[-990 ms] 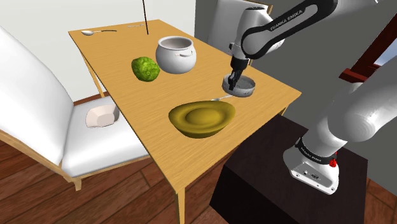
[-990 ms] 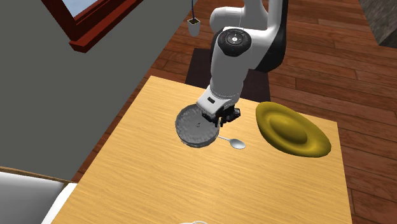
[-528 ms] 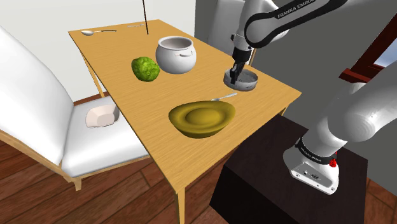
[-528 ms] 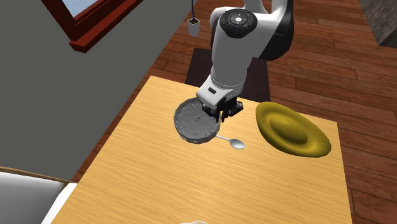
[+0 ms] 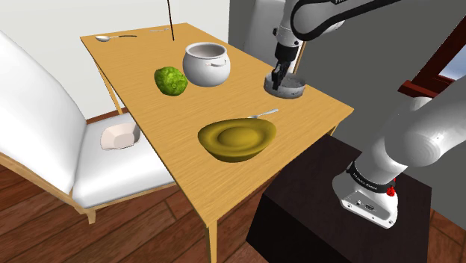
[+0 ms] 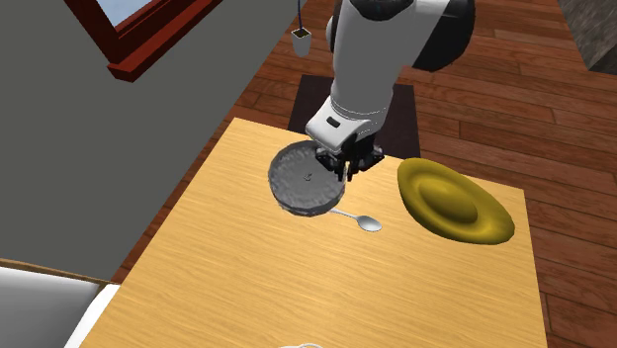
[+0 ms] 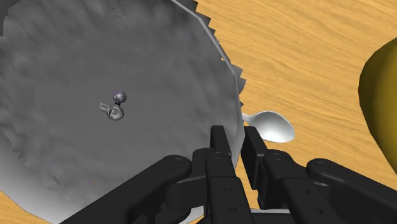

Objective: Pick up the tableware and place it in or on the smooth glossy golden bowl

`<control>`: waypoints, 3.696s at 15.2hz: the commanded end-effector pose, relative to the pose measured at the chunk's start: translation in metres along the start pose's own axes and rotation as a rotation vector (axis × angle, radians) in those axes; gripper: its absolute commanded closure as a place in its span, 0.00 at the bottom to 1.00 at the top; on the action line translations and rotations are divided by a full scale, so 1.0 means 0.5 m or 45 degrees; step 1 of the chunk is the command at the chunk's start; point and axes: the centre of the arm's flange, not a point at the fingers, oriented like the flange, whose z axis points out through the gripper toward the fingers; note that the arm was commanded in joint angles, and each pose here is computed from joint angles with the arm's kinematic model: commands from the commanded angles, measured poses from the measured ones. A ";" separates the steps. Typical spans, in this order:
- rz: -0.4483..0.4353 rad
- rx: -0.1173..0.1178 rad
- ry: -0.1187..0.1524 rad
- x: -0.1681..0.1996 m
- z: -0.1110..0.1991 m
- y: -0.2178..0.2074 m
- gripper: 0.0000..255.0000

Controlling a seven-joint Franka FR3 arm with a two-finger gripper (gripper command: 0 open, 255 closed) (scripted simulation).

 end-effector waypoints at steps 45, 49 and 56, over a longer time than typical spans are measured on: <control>0.000 0.000 0.000 0.036 -0.108 -0.691 1.00; 0.000 0.000 0.000 0.035 -0.066 -0.690 1.00; 0.000 0.000 0.000 0.034 0.008 -0.689 1.00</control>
